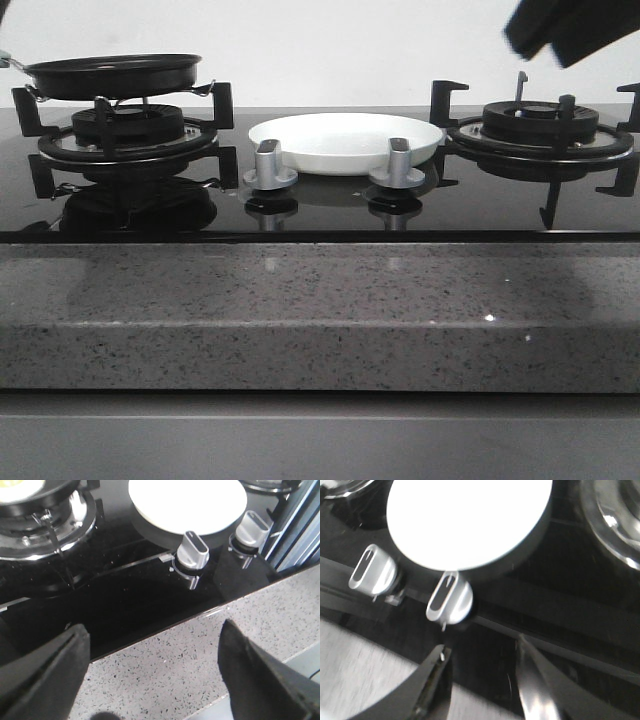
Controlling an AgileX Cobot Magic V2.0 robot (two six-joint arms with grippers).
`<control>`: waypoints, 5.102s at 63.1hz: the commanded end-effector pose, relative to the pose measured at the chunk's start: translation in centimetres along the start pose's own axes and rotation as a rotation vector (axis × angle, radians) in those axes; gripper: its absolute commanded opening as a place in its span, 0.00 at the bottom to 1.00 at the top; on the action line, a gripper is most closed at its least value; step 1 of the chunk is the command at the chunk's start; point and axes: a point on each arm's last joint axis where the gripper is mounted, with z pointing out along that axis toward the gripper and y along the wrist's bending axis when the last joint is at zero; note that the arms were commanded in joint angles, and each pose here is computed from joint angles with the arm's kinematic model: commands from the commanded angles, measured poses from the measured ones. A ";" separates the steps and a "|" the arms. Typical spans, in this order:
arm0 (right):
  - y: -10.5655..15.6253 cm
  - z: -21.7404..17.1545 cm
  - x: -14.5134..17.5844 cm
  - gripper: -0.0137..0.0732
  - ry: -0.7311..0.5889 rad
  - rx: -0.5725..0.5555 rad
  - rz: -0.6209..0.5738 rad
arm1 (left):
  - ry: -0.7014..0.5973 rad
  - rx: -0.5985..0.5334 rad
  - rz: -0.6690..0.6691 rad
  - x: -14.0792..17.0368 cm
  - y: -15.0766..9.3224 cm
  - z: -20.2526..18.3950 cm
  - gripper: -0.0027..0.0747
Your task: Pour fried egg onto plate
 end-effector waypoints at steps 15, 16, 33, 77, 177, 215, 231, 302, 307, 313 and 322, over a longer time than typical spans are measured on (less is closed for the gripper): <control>-0.9 4.4 -6.4 0.55 -0.074 0.028 -0.048 | -0.100 0.012 -0.003 -1.7 -0.2 -0.4 0.72; -1.0 4.6 -6.6 0.55 -0.072 0.028 -0.048 | -0.100 0.012 -0.003 -1.7 -0.2 -0.4 0.72; -2.3 9.2 -8.6 0.55 -0.033 0.042 -0.056 | -0.098 0.012 -0.003 -1.6 -0.2 -0.4 0.72; -3.0 11.9 -9.4 0.13 0.045 0.039 -0.070 | -0.096 0.012 -0.003 -1.6 -0.2 -0.4 0.72; 2.9 2.9 -2.8 0.02 -0.140 -0.012 -0.124 | -0.096 -0.002 0.021 -1.6 -0.1 -0.4 0.72; 2.9 3.3 -2.6 0.02 -0.112 -0.013 -0.123 | -0.090 -0.176 -0.072 -3.6 3.0 -2.3 0.78; 2.9 3.3 -2.6 0.02 -0.113 -0.013 -0.123 | -0.051 -0.376 -0.241 -5.2 8.2 -3.4 0.76; 2.9 3.3 -2.6 0.02 -0.112 -0.013 -0.123 | -0.243 0.191 -0.947 -8.5 27.3 8.6 0.76; 2.9 3.3 -2.6 0.02 -0.112 -0.013 -0.123 | -0.253 0.220 -0.972 -8.6 27.8 9.5 0.76; 2.9 3.3 -2.6 0.02 -0.113 -0.013 -0.123 | -0.250 0.273 -0.988 -8.8 28.1 10.9 0.76; 2.9 3.3 -2.6 0.02 -0.113 -0.013 -0.123 | -0.234 0.351 -0.989 -9.2 28.0 12.7 0.76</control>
